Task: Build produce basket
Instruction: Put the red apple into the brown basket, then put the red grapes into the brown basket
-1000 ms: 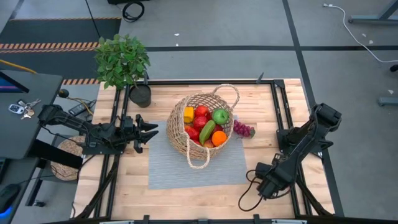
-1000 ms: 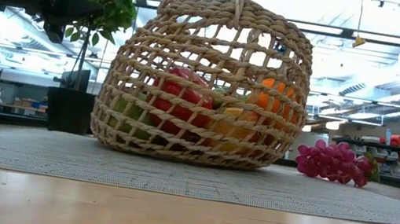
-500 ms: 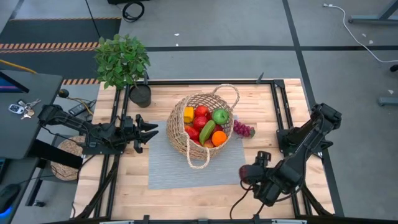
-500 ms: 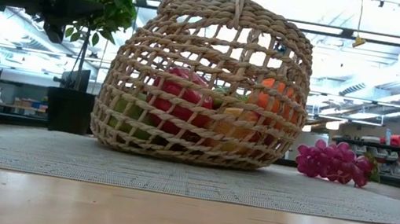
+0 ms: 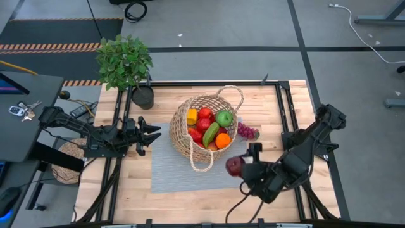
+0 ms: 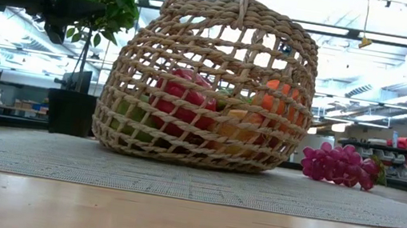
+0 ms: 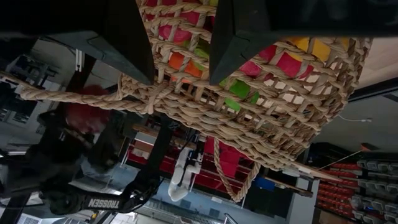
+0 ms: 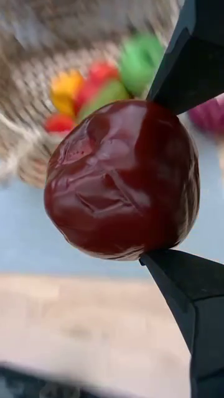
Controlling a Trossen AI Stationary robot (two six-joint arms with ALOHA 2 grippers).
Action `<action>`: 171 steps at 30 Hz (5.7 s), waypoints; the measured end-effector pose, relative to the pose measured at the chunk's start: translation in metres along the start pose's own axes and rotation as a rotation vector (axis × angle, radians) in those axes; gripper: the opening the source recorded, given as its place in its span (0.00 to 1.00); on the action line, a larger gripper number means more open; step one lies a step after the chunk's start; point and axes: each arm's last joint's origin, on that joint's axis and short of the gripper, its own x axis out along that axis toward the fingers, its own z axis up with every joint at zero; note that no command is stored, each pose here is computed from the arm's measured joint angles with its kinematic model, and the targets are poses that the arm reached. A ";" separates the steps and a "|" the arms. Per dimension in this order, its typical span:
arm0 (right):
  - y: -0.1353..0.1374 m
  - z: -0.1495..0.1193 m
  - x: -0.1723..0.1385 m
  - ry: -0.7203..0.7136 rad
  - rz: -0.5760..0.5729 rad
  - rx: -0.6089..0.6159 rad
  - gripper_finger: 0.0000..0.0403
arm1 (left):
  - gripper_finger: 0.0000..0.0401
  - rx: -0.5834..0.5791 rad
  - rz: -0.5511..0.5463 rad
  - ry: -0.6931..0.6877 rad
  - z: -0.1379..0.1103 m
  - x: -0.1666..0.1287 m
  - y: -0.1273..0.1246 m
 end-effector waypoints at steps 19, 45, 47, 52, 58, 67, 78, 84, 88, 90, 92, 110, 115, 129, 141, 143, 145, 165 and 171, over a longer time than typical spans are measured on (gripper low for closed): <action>-0.041 0.025 0.021 0.046 -0.416 -0.912 0.86 | 0.40 0.000 0.000 0.000 0.000 0.000 0.000; -0.072 0.034 0.053 0.235 -0.335 -1.429 0.86 | 0.40 0.000 0.000 0.000 0.000 0.000 0.000; -0.081 0.035 0.059 0.227 -0.274 -1.387 0.86 | 0.40 -0.001 0.000 0.000 0.000 0.000 0.000; -0.109 0.042 0.074 0.214 -0.240 -1.268 0.86 | 0.40 0.000 0.000 0.000 0.000 0.000 0.000; -0.136 0.051 0.105 0.079 -0.258 -1.100 0.86 | 0.40 0.000 0.000 0.000 0.000 0.000 0.000; -0.158 0.040 0.143 -0.031 -0.258 -0.811 0.86 | 0.40 -0.001 0.000 0.000 0.000 0.000 0.000; -0.175 0.029 0.154 -0.036 -0.132 -0.559 0.96 | 0.40 0.000 0.000 0.000 0.000 0.000 0.000; -0.177 0.026 0.153 0.011 -0.180 -0.498 0.97 | 0.40 0.000 0.000 0.000 0.000 0.000 0.000; -0.172 0.034 0.138 0.065 -0.262 -0.524 0.97 | 0.40 0.000 0.000 0.000 0.000 0.000 0.000; -0.166 0.040 0.125 0.074 -0.271 -0.512 0.97 | 0.40 0.000 0.000 0.000 0.000 0.000 0.000; -0.161 0.047 0.109 0.074 -0.261 -0.488 0.97 | 0.40 0.000 0.000 0.000 0.000 0.000 0.000; -0.161 -0.017 0.015 0.069 0.016 -0.093 0.88 | 0.40 0.000 0.000 0.000 0.000 0.000 0.000; -0.152 -0.066 0.045 0.070 0.013 -0.042 0.88 | 0.40 0.000 0.000 0.000 0.000 0.000 0.000; -0.175 -0.135 0.135 0.307 -0.010 0.110 0.88 | 0.40 0.000 0.000 0.000 0.000 0.000 0.000; -0.181 -0.141 0.173 0.408 0.060 0.156 0.88 | 0.40 0.000 0.000 0.000 0.000 0.000 0.000; -0.180 -0.142 0.180 0.426 0.059 0.156 0.88 | 0.40 0.000 0.000 0.000 0.000 0.000 0.000; -0.178 -0.143 0.185 0.441 0.074 0.150 0.88 | 0.40 0.000 0.000 0.000 0.000 0.000 0.000; -0.175 -0.147 0.193 0.491 0.069 0.126 0.80 | 0.40 0.000 0.000 0.000 0.000 0.000 0.000; -0.175 -0.147 0.193 0.495 0.074 0.125 0.60 | 0.40 0.000 0.000 0.000 0.000 0.000 0.000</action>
